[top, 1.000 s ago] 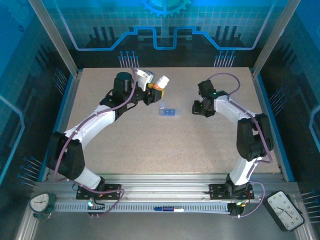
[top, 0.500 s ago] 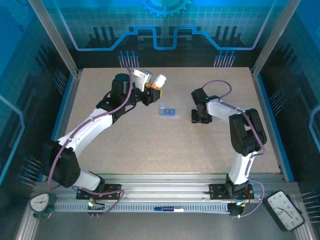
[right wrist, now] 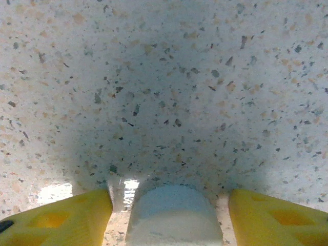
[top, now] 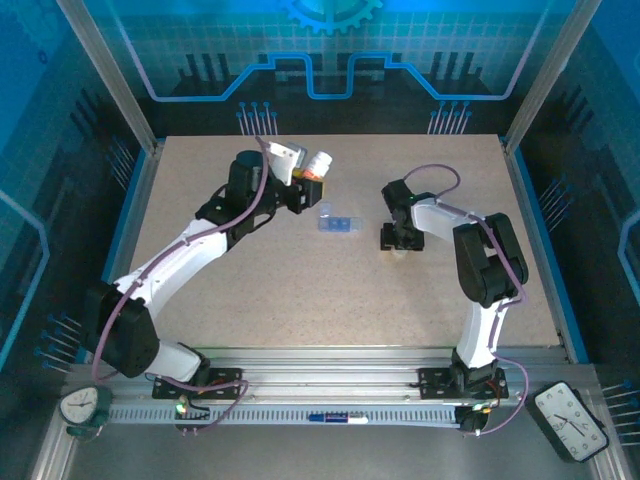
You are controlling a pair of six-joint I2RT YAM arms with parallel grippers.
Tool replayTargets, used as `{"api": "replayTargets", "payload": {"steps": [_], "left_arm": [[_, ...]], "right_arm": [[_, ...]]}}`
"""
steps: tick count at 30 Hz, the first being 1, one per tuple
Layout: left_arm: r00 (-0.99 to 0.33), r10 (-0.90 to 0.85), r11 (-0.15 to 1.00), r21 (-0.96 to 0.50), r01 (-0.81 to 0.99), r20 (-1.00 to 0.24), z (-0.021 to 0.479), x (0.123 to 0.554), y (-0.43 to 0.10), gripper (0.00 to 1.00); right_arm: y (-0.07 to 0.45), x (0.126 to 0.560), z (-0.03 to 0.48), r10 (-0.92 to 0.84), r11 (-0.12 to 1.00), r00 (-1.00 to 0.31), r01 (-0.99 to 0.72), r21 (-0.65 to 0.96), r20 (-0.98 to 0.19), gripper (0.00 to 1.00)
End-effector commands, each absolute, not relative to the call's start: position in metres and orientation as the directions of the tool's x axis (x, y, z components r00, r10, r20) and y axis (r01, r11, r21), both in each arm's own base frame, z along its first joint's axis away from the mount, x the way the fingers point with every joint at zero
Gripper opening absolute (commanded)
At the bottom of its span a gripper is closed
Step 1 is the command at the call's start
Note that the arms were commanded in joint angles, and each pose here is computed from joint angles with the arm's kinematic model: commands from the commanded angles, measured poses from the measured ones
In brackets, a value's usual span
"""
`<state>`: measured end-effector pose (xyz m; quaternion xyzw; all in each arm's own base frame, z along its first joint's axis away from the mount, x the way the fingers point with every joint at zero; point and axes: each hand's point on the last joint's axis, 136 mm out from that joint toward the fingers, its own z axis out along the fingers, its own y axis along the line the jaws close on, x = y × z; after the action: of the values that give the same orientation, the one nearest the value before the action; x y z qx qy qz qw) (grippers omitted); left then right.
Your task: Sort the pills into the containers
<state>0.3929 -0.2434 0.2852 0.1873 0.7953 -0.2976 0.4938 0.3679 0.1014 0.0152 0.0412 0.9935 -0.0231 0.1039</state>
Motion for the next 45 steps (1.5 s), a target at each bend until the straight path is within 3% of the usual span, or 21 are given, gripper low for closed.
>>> {"api": "replayTargets", "payload": {"steps": [1, 10, 20, 31, 45], "left_arm": [[-0.432, -0.013, 0.766, -0.286, 0.575, -0.902, 0.291, 0.387, -0.238, 0.00], [-0.439, 0.027, 0.777, -0.257, 0.574, -0.898, 0.273, 0.383, -0.232, 0.00], [-0.492, 0.038, 0.763, -0.293, 0.577, -0.869, 0.228, 0.385, -0.230, 0.00], [-0.579, 0.019, 0.741, -0.377, 0.555, -0.815, 0.191, 0.384, -0.235, 0.00], [-0.645, 0.016, 0.760, -0.410, 0.504, -0.764, 0.163, 0.385, -0.233, 0.00]], "right_arm": [[0.109, 0.353, 0.014, 0.081, 0.997, -0.987, 0.082, 0.003, -0.138, 0.67], [0.144, 0.375, 0.075, 0.093, 0.978, -0.968, 0.045, 0.204, -0.235, 0.69], [0.181, 0.434, 0.093, 0.053, 0.952, -0.963, -0.032, 0.304, -0.266, 0.65], [0.201, 0.465, 0.066, 0.031, 0.946, -0.976, -0.042, 0.322, -0.218, 0.61], [0.198, 0.478, 0.035, -0.028, 0.973, -0.985, -0.066, 0.223, -0.168, 0.59]]}}
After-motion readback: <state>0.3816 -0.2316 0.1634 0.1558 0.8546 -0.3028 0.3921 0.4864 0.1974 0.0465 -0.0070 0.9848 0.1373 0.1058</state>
